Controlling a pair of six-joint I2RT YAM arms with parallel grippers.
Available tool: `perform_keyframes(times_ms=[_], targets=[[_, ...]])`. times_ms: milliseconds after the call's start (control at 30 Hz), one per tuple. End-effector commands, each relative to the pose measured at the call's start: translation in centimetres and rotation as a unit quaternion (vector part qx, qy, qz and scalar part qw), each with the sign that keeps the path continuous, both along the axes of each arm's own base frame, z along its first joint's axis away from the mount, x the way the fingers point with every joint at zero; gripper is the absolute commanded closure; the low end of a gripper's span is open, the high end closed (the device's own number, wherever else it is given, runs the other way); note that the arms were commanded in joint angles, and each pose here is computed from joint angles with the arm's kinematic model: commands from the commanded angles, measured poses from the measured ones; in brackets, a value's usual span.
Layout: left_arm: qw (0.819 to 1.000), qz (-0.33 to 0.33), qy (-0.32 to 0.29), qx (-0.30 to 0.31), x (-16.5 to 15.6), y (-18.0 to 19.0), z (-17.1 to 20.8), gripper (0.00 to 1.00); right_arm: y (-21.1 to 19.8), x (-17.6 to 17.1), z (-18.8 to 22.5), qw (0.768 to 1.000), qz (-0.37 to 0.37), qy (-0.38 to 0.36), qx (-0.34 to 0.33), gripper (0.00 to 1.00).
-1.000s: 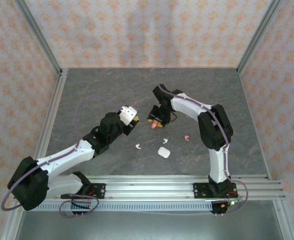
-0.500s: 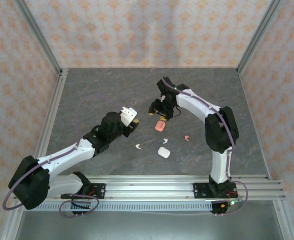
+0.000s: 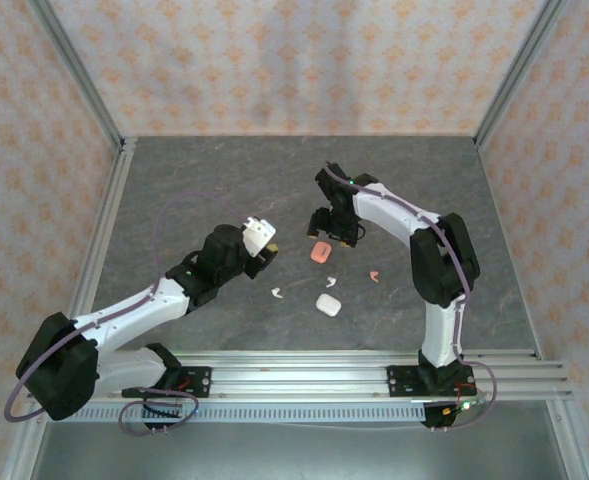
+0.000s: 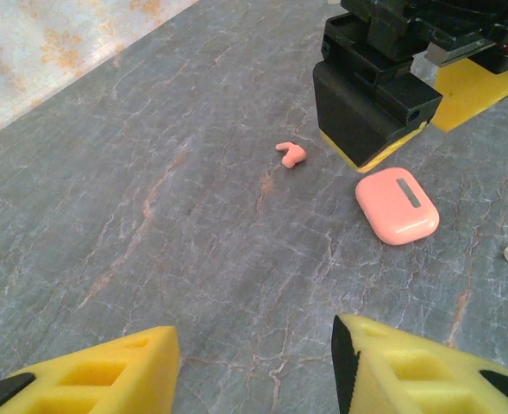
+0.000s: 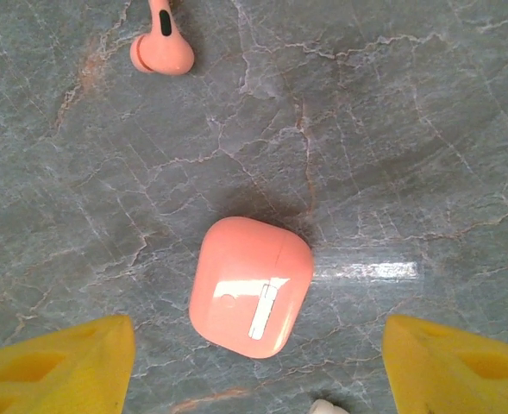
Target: Insert wireless bluetooth earbuds into charging case
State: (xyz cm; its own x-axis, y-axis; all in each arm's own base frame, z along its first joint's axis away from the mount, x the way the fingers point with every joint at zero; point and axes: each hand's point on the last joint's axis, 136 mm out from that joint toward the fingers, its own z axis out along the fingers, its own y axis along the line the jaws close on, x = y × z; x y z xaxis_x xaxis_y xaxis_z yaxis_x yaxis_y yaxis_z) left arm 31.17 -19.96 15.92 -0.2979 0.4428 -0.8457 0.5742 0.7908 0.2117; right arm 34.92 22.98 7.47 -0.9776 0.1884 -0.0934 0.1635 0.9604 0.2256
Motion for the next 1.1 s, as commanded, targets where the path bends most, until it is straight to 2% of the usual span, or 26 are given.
perform_keyframes(times_ms=[0, 167, 367, 467, 633, 767, 933, 1067], targets=[[1.000, -0.003, -0.011, 0.001, -0.1, 0.3, 1.0, 0.50, -0.2, -0.4, -1.5, 0.999, -0.009, -0.004, -0.042, 0.24], [1.000, -0.005, -0.011, 0.000, -0.4, 0.4, 0.9, 0.50, 0.6, -0.4, -2.9, 0.998, -0.004, 0.003, -0.063, 0.24], [0.999, -0.016, -0.038, 0.001, -0.9, 0.6, 1.5, 0.51, 0.6, -1.0, -4.5, 0.997, -0.005, 0.021, -0.071, 0.33], [0.998, -0.033, -0.054, -0.004, -1.3, 0.4, 2.0, 0.51, 0.7, -1.1, -5.1, 0.997, -0.002, 0.027, -0.071, 0.43], [0.989, -0.098, -0.114, 0.000, -3.1, -0.8, 2.8, 0.52, 1.0, -1.5, -4.8, 0.997, 0.014, 0.045, -0.065, 0.66], [0.969, -0.170, -0.178, 0.033, -5.2, -2.8, 3.6, 0.52, 1.1, -2.2, -1.9, 0.996, 0.037, 0.058, -0.055, 0.73], [0.944, -0.209, -0.239, 0.091, -6.5, -5.0, 5.3, 0.53, 0.3, -3.3, 4.7, 0.993, 0.073, 0.062, -0.063, 0.74], [0.917, -0.257, -0.275, 0.133, -7.9, -8.1, 6.6, 0.53, -0.6, -4.5, 9.2, 0.993, 0.081, 0.063, -0.064, 0.75]])
